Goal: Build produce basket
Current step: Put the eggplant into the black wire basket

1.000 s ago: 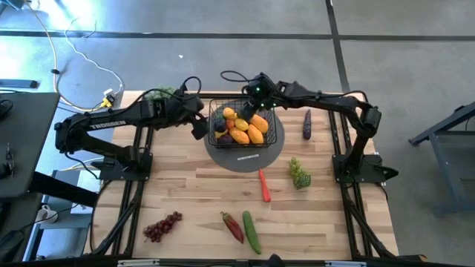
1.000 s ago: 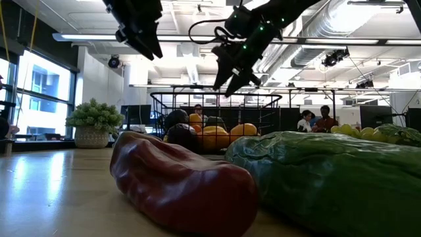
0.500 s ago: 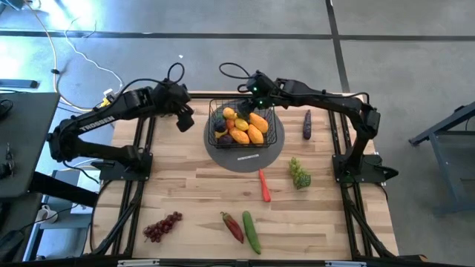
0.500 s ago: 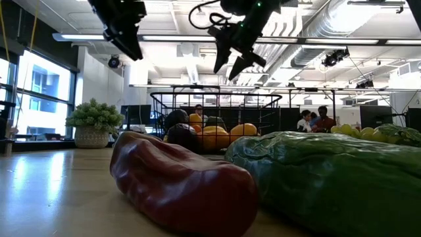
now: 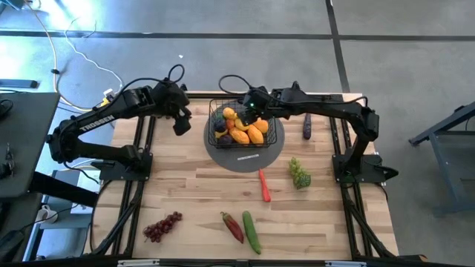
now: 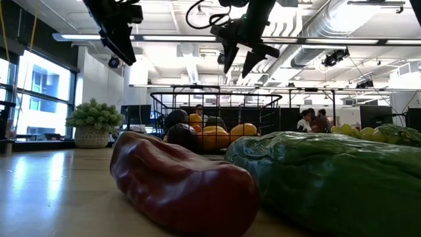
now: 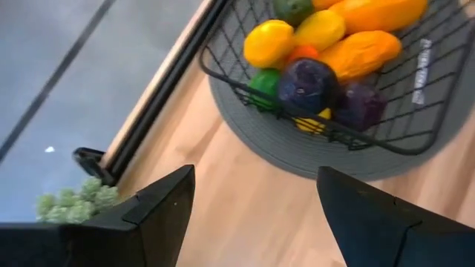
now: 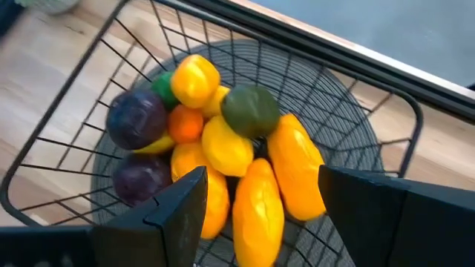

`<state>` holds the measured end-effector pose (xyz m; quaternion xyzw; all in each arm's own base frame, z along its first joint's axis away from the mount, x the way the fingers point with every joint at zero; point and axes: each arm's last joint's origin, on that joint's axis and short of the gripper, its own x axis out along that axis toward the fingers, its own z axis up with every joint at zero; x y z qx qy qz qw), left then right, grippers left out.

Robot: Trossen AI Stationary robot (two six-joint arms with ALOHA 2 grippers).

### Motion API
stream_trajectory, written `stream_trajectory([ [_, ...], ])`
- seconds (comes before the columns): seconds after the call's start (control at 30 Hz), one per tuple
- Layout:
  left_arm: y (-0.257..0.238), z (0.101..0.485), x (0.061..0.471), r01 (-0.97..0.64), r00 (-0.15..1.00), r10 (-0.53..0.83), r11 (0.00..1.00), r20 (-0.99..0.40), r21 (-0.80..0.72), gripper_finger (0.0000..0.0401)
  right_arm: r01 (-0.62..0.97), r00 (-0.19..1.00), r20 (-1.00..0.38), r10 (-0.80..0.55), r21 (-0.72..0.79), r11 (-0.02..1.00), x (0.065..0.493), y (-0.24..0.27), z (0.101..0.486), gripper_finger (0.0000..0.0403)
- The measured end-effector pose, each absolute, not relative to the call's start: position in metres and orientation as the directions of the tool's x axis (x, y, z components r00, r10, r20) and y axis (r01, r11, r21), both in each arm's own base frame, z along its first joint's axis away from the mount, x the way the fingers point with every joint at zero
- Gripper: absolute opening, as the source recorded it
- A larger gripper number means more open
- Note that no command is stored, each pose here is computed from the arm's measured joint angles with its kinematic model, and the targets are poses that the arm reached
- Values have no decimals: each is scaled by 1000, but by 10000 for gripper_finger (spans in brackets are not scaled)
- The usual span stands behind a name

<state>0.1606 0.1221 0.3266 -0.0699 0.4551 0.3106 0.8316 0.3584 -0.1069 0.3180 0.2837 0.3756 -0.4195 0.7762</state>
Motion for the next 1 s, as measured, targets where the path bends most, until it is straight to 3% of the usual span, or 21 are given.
stream_trajectory([
  [0.33,112,291,150,-604,439,429,791,-789,94,271,897,282,-824,-491,46,439,333,-104,335,238],
  [0.7,112,272,150,-628,461,443,775,-769,70,271,935,62,-808,-585,-158,319,287,-104,354,238],
  [1.0,116,276,156,-635,512,488,769,-707,70,271,912,-62,-823,-565,-277,304,266,-122,354,238],
])
